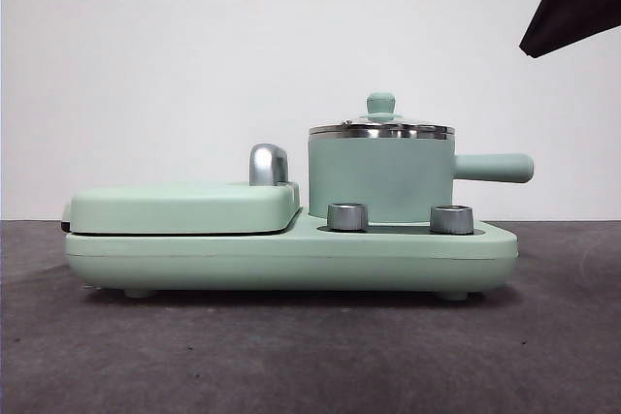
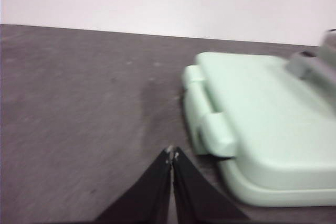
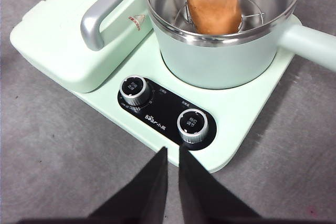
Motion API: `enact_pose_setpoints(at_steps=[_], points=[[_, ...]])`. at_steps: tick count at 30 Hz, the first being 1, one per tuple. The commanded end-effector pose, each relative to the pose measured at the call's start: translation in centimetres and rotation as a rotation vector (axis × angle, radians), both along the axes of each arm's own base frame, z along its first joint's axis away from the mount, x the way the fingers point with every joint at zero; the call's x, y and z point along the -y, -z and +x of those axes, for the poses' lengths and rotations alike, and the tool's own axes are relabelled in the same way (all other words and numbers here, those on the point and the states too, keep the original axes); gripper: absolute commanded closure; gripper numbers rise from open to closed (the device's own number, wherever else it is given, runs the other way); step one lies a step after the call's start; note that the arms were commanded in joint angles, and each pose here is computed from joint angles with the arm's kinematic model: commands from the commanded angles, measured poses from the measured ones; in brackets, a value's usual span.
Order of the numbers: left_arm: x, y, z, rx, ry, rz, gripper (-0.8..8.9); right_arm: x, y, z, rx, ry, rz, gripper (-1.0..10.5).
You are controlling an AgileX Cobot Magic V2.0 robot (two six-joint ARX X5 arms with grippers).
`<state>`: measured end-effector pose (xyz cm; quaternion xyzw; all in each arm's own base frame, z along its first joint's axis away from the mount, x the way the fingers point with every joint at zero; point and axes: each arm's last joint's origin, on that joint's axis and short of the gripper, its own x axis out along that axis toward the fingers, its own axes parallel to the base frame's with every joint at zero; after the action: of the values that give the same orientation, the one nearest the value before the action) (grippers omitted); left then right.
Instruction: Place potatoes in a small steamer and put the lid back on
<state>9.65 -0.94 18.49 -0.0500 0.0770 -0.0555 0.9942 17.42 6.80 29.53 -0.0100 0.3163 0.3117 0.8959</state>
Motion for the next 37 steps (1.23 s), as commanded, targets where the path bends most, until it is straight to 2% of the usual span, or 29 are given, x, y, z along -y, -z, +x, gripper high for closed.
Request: enact_pose_setpoints(at_steps=[1, 7, 24, 26, 28, 32, 37], points=[[-0.2, 0.7, -0.1, 0.054, -0.023, 0.002, 8.07, -0.1, -0.2, 0.1, 0.011, -0.006, 0.003, 9.2], [-0.3, 2.8, 0.0, 0.046, -0.029, 0.003, 8.07, -0.1, -0.3, 0.1, 0.015, -0.006, 0.004, 9.2], [-0.3, 3.0, 0.0, 0.023, -0.027, 0.004, 8.07, -0.1, -0.3, 0.1, 0.031, -0.010, -0.011, 9.2], [-0.3, 3.0, 0.0, 0.023, -0.027, 0.004, 8.07, 0.5, -0.6, -0.3, 0.086, 0.007, -0.069, 9.2], [-0.3, 3.0, 0.0, 0.023, -0.027, 0.004, 8.08, 0.9, -0.6, -0.7, 0.133, 0.031, -0.087, 9.2], [-0.3, 3.0, 0.0, 0.023, -0.027, 0.004, 8.08, 2.7, 1.0, -1.6, 0.330, 0.141, -0.056, 9.2], [-0.3, 3.0, 0.0, 0.023, -0.027, 0.004, 8.07, 5.0, 5.4, -4.1, 0.458, 0.287, -0.044, 9.2]])
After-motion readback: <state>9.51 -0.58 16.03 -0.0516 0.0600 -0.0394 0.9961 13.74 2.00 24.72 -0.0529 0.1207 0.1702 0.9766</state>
